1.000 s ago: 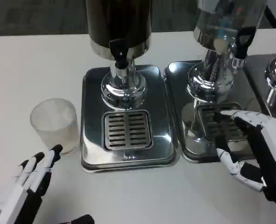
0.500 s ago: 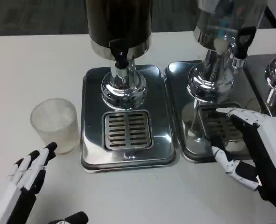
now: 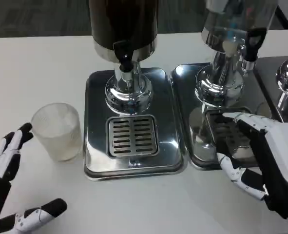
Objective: Grasp the cup under the faucet to collect the drink, then remove the cup.
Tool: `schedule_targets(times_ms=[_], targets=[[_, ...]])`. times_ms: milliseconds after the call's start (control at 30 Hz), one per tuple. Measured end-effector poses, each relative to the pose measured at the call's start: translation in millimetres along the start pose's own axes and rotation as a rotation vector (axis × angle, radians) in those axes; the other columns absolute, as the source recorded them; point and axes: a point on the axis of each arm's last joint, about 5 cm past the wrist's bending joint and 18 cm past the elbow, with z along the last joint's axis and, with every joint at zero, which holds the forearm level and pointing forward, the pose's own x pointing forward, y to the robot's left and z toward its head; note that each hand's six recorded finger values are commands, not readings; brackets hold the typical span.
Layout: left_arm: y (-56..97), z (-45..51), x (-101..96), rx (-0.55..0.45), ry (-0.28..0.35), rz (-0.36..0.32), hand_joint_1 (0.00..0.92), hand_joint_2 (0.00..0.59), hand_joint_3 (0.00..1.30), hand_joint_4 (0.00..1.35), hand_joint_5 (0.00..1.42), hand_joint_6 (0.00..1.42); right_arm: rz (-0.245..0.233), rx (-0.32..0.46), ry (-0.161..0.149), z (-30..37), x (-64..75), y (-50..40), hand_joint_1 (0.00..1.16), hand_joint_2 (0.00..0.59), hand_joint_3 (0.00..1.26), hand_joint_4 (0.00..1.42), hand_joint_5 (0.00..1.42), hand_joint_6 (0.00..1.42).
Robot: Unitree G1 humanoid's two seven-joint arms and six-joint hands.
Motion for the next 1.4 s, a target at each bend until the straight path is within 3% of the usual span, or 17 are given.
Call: schedule_targets(times_ms=[167,267,367,500,800,1100,1400], targets=[[7.6,-8.4,5.9,-0.030,0.012,0.077,0.000,0.000,0.00,0.00,0.01,0.10,0.001,0.004,0.003,2.4,0.1,1.9,0.48,0.450,0.38,0.31,0.30,0.31],[15.7,-18.5,14.4,-0.060,0.043,0.127,0.000,0.000,0.00,0.00,0.03,0.13,0.001,0.012,0.000,5.3,0.3,4.4,0.48,0.450,0.38,0.31,0.30,0.31],[20.8,-26.6,22.6,-0.081,0.061,0.136,0.000,0.000,0.00,0.00,0.03,0.15,-0.003,0.021,0.001,7.2,0.8,5.9,0.48,0.450,0.38,0.31,0.30,0.31],[24.9,-40.7,34.6,-0.107,0.114,0.115,0.019,0.000,0.00,0.00,0.08,0.18,-0.014,0.031,-0.012,10.7,3.4,8.3,0.48,0.449,0.38,0.31,0.30,0.31],[33.2,-57.7,61.5,-0.093,0.161,0.059,0.133,0.000,0.00,0.00,0.15,0.26,-0.029,0.062,-0.027,17.8,9.0,17.7,0.48,0.443,0.38,0.32,0.30,0.31],[30.4,-63.8,77.7,-0.065,0.177,-0.020,0.164,0.000,0.00,0.01,0.24,0.37,-0.048,0.084,-0.036,24.6,10.4,24.6,0.47,0.443,0.38,0.32,0.31,0.31],[30.0,-64.4,91.3,-0.038,0.154,-0.089,0.165,0.000,0.00,0.02,0.27,0.41,-0.040,0.090,-0.038,25.7,10.6,29.3,0.47,0.442,0.39,0.34,0.31,0.31]])
